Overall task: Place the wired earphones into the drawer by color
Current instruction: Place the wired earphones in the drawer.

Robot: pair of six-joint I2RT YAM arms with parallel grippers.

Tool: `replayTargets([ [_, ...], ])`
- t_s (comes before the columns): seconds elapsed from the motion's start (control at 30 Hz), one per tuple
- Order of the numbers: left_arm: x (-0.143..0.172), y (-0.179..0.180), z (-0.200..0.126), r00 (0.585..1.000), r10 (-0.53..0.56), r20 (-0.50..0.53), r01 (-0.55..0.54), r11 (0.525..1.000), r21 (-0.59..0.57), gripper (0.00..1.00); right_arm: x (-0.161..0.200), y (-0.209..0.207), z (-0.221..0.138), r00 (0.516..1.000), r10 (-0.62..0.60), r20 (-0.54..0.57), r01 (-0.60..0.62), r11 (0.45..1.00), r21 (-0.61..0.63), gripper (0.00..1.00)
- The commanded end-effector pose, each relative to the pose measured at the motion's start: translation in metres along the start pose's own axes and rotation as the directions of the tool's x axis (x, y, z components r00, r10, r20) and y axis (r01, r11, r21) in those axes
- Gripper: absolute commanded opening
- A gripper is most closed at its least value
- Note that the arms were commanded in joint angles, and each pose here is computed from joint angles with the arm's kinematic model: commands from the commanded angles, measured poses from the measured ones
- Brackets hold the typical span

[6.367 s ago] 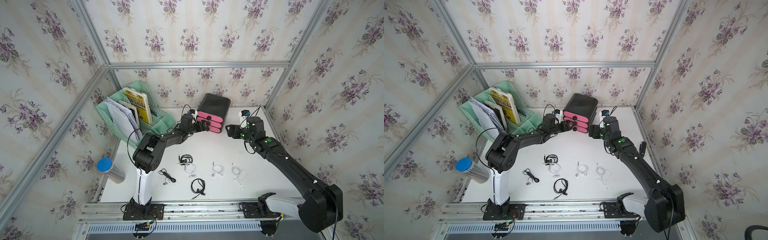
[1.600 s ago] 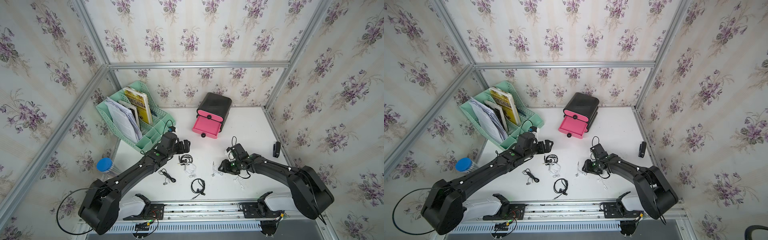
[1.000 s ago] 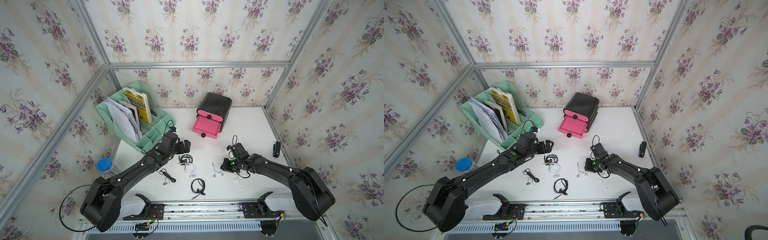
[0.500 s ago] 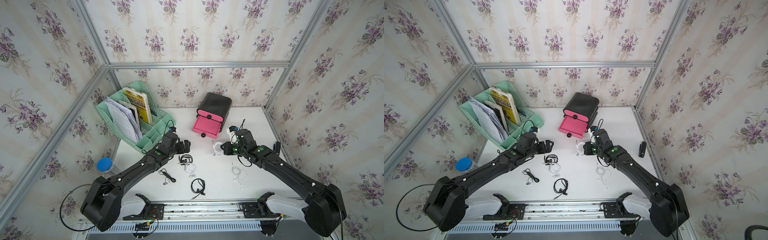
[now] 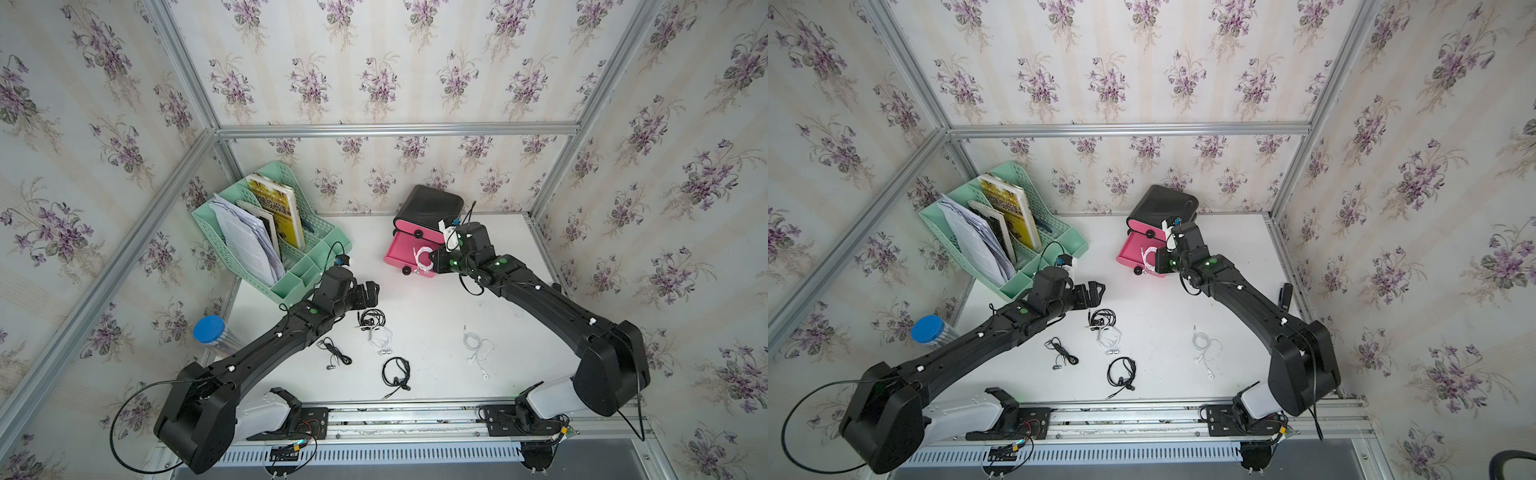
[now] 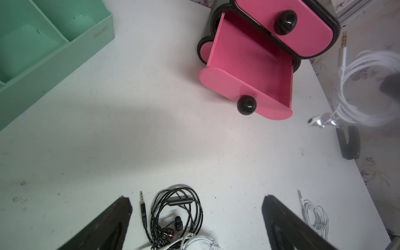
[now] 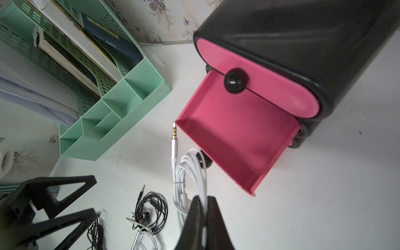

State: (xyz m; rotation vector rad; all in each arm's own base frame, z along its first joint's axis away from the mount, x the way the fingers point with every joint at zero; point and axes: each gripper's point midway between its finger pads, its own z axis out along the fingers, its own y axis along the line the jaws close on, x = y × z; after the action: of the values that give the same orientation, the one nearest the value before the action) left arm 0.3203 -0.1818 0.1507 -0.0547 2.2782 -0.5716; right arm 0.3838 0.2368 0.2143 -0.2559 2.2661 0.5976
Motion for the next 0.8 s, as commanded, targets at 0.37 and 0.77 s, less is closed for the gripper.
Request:
replayTargets([
  [0.37,-0.003,0.002,-0.005,1.0,-0.007,0.015,0.008,1.0,-0.009,0.99,-0.041,0.005,0.052,0.998,-0.03,0.059,0.031,0.999,-0.018,0.01],
  [0.77,-0.003,0.002,-0.004,1.0,-0.013,0.015,0.013,1.0,-0.01,0.99,-0.031,-0.003,0.093,1.0,-0.023,0.003,0.023,1.0,0.013,0.01],
])
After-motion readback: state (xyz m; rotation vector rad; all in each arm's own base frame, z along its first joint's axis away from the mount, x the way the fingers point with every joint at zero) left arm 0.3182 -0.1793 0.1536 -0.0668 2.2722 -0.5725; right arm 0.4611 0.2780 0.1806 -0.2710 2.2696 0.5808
